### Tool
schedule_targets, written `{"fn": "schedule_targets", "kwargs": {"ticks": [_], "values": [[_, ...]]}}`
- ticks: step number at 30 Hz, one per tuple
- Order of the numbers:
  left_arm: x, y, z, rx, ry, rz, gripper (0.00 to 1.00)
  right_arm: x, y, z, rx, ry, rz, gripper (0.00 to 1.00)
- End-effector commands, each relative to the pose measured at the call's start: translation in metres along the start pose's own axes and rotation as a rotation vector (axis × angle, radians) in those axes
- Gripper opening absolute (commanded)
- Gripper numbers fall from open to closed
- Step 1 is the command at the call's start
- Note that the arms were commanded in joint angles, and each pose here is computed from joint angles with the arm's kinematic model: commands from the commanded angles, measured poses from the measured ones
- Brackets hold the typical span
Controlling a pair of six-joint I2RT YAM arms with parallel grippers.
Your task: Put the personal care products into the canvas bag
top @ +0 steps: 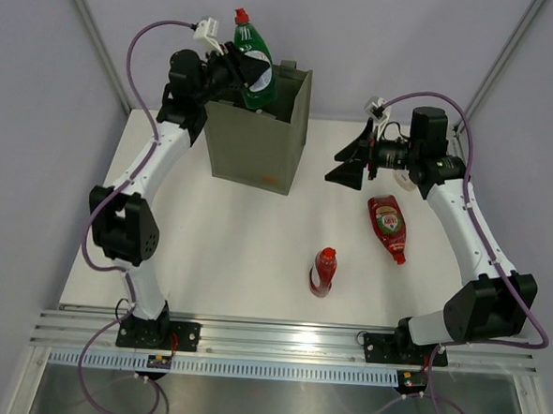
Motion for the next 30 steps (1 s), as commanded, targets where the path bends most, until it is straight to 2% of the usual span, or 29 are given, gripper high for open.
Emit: {"fn": "schedule_targets", "kwargs": {"ticks": [1,7,11,15,16,19,20,22,23,26,30], "values": [[-0.08,-0.021,-0.004,-0.06,-0.227,-0.274,0.0,-0.006,0.007,0.007,0.003,0.047,-0.018,1.0],[-0.025,-0.05,0.031,-0.122,-0.32,-0.106,0.02,0.006,0.008,0.002,0.032,0.052,0.01,1.0],[0.026,-0.047,0.045,-0.144,-0.321,0.015,0.1,0.018,0.01,-0.008,0.071,0.064,0.037,1.0],[0.052,-0.045,0.048,-0.16,-0.298,0.044,0.31,0.024,0.009,-0.017,0.096,0.083,0.052,0.99],[0.055,-0.045,0.048,-0.163,-0.293,0.045,0.44,0.026,0.01,-0.019,0.104,0.085,0.059,0.99],[0.056,-0.045,0.045,-0.153,-0.273,0.041,0.61,0.032,0.012,-0.02,0.106,0.119,0.091,1.0],[0.057,-0.045,0.044,-0.153,-0.271,0.046,0.7,0.035,0.012,-0.02,0.099,0.127,0.105,0.99],[0.055,-0.042,0.041,-0.15,-0.276,0.048,0.78,0.046,0.012,-0.02,0.071,0.124,0.152,1.0],[0.055,-0.041,0.041,-0.15,-0.279,0.049,0.86,0.049,0.012,-0.021,0.066,0.115,0.168,1.0],[0.049,-0.034,0.038,-0.155,-0.309,0.054,0.93,0.062,0.012,-0.021,0.05,0.074,0.215,1.0],[0.035,-0.022,0.033,-0.155,-0.357,0.044,0.94,0.07,0.007,-0.017,0.091,0.05,0.249,0.99]]}}
Point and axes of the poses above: each gripper's point midway between its finger pads, its own y axis back along the fingers, its own z axis along the line the jaws close on, x = y × z, the point moved 1 cm from there along y, back along the fingers, and after that the axes turned 10 degrees about -y, right-handed, at the moved point
